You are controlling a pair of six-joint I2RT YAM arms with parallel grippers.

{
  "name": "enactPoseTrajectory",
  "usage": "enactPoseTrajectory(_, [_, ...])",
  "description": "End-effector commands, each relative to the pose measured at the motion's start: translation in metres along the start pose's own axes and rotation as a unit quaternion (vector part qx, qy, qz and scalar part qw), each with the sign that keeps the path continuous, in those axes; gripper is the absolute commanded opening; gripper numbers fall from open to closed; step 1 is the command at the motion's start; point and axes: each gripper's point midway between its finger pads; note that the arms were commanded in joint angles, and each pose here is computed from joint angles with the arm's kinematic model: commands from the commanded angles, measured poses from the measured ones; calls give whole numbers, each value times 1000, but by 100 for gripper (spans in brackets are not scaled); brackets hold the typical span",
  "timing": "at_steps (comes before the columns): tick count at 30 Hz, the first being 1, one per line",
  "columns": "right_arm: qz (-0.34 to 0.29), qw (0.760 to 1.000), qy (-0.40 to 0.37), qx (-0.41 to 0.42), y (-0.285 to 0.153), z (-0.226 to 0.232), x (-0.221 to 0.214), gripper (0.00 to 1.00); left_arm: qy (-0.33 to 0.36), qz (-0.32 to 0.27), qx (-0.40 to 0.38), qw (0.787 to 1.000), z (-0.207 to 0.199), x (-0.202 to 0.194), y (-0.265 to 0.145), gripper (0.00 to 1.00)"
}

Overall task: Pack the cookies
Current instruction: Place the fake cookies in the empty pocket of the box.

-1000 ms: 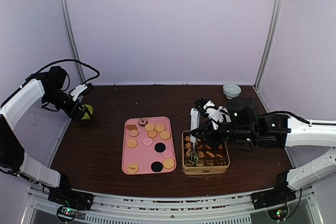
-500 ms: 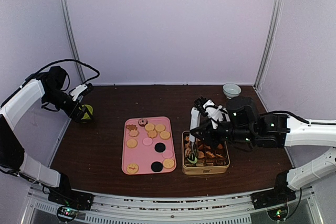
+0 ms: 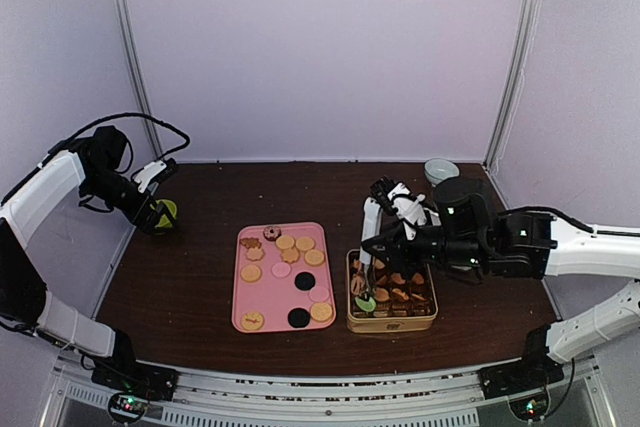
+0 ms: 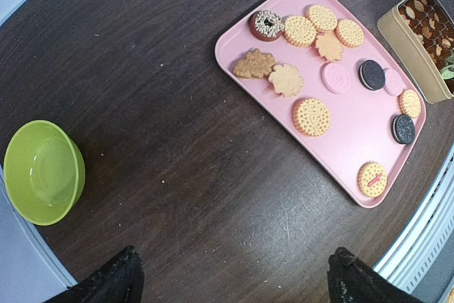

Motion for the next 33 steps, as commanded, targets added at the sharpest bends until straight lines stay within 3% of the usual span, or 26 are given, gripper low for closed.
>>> enactPoseTrajectory(1, [-32, 999, 2, 8, -13, 3, 24, 28, 14, -18, -2, 1000, -4, 7, -8, 93])
enactPoseTrajectory(11, [-14, 1000, -2, 6, -10, 3, 12, 25, 14, -21, -3, 1000, -4, 10, -9, 93])
enactPoseTrajectory(17, [-19, 999, -8, 28, -12, 12, 15, 15, 15, -22, -2, 1000, -5, 10, -11, 93])
enactPoseTrajectory(26, [-5, 1000, -24, 17, -5, 13, 11, 14, 14, -23, -4, 1000, -6, 10, -11, 92])
enactPoseTrajectory(29, [1, 1000, -25, 12, -2, 12, 6, 15, 15, -23, -2, 1000, -5, 11, -12, 92])
enactPoseTrajectory(33, [2, 1000, -24, 14, -2, 12, 4, 26, 15, -23, -4, 1000, -6, 11, -12, 92])
Point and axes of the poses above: each gripper's point midway between its finger pads, its own y axis out along the fingers, its own z axis along the line the jaws close on, x = y × z, and after that the axes turned 9 degrees about -y, right-handed
